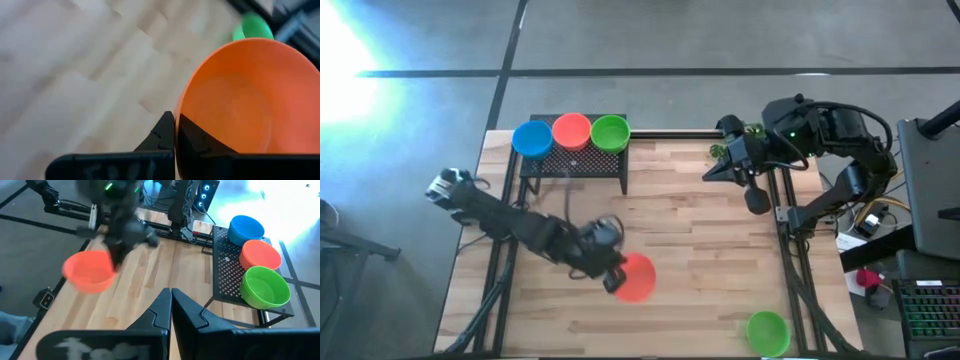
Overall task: Pick & Place Mini bowls
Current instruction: Stack the orange bowl on top of the orange bowl on the shelf
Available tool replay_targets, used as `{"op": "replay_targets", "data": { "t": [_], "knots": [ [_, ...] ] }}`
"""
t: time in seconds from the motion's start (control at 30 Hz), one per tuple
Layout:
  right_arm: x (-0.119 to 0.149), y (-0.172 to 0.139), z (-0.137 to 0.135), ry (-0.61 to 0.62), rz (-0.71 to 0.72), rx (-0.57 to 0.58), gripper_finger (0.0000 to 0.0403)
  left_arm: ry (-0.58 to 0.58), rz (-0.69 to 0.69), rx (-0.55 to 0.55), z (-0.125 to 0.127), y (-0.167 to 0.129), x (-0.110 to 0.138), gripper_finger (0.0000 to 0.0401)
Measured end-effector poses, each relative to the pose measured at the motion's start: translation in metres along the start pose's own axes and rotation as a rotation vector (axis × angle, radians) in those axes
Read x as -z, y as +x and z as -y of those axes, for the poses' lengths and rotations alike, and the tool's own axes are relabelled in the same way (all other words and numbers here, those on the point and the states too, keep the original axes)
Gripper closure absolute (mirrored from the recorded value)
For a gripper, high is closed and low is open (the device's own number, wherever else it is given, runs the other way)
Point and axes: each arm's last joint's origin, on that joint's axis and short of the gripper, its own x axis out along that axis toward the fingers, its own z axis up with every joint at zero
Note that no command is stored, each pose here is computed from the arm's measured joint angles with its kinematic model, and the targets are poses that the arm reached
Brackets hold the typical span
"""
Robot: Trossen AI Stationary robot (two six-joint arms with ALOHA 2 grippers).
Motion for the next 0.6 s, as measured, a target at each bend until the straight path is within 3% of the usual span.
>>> {"op": "replay_targets", "data": {
  "t": [0.27,0.6],
  "knots": [
    [0.000,0.000,0.000,0.004,-0.001,0.000,0.0394,-0.079,0.112,-0.098,-0.041,-0.061,-0.030,0.0401],
    [-0.001,0.001,0.000,0.027,0.005,0.003,0.0394,-0.083,0.134,-0.224,-0.099,-0.118,-0.055,0.0401]
  ]
}}
